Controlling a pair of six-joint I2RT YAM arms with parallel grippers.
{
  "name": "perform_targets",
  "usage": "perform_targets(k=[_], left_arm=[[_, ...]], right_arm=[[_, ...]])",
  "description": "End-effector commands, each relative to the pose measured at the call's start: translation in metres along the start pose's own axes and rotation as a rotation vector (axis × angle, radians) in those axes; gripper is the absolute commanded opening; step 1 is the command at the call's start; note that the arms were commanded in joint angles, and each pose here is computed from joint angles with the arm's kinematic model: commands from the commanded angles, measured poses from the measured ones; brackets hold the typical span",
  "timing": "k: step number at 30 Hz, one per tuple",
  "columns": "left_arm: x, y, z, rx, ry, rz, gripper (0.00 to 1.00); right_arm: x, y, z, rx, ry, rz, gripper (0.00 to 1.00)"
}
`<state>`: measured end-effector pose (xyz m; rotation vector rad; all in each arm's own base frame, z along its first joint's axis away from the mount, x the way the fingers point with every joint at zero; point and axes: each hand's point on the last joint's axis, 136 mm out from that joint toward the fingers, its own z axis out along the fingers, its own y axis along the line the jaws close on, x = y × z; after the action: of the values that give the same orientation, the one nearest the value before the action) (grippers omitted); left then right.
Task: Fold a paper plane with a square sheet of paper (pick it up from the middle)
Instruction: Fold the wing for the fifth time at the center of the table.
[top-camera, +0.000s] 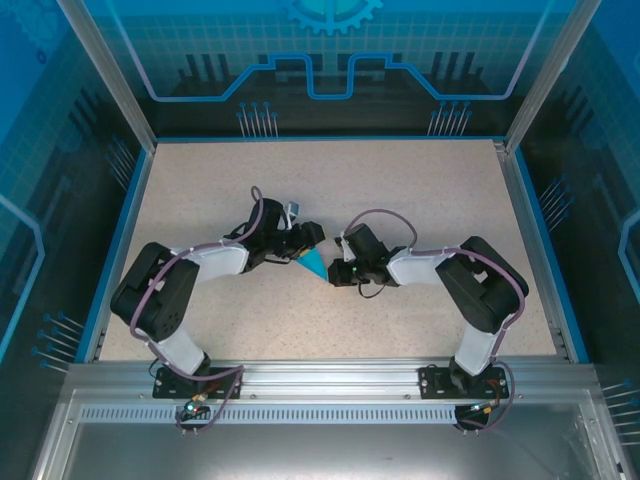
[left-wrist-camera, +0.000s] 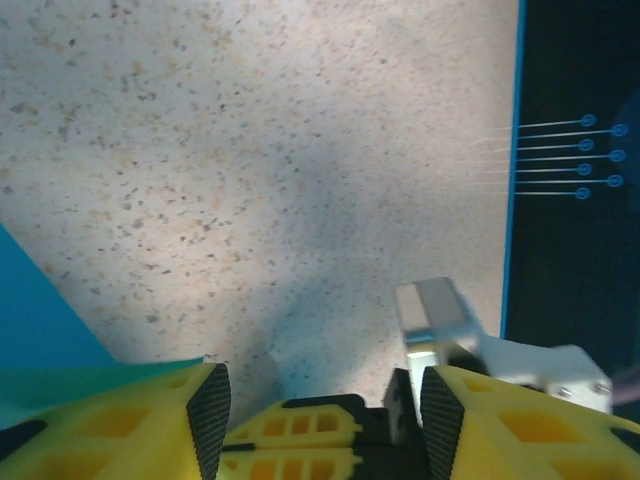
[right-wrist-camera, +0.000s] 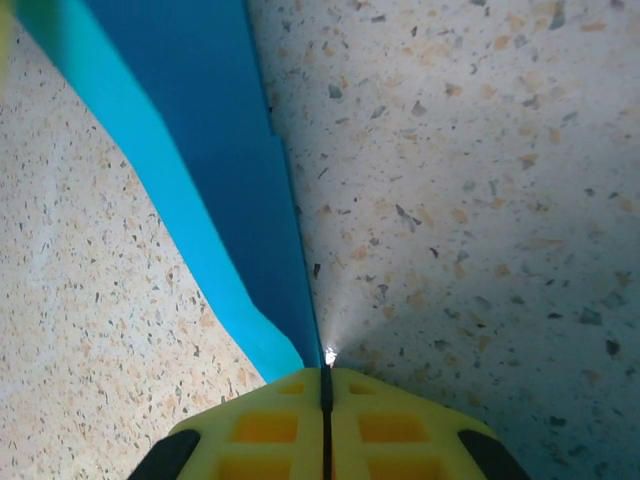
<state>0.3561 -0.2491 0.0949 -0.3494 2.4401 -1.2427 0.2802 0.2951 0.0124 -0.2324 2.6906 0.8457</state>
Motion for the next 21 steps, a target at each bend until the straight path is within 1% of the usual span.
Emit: perform_targets(k=[1, 5, 10, 13, 19, 21], left_arm=[[0.011, 0.006, -0.011, -0.008, 0.007, -0.029, 0.56], [0.026, 0.001, -0.012, 0.008, 0.019, -0.022, 0.54], [0.039, -0.003, 0.002, 0.007, 0.046, -0.014, 0.51], [0.040, 0.009, 0.011, -0.023, 0.042, -0.035, 0.50], [0.041, 0.024, 0.032, -0.030, 0.066, -0.058, 0.50], [0.041, 0.033, 0.033, -0.065, 0.053, -0.067, 0.49]], right_arm=[[0.055, -0.004, 0.013, 0.028, 0.161, 0.053, 0.08], [0.055, -0.006, 0.013, 0.039, 0.152, 0.081, 0.07], [0.055, -0.007, 0.013, 0.040, 0.146, 0.099, 0.07], [0.056, -0.008, 0.014, 0.038, 0.145, 0.108, 0.07], [0.056, -0.006, 0.015, 0.023, 0.142, 0.124, 0.07], [0.056, -0.007, 0.014, 0.025, 0.141, 0.128, 0.07]])
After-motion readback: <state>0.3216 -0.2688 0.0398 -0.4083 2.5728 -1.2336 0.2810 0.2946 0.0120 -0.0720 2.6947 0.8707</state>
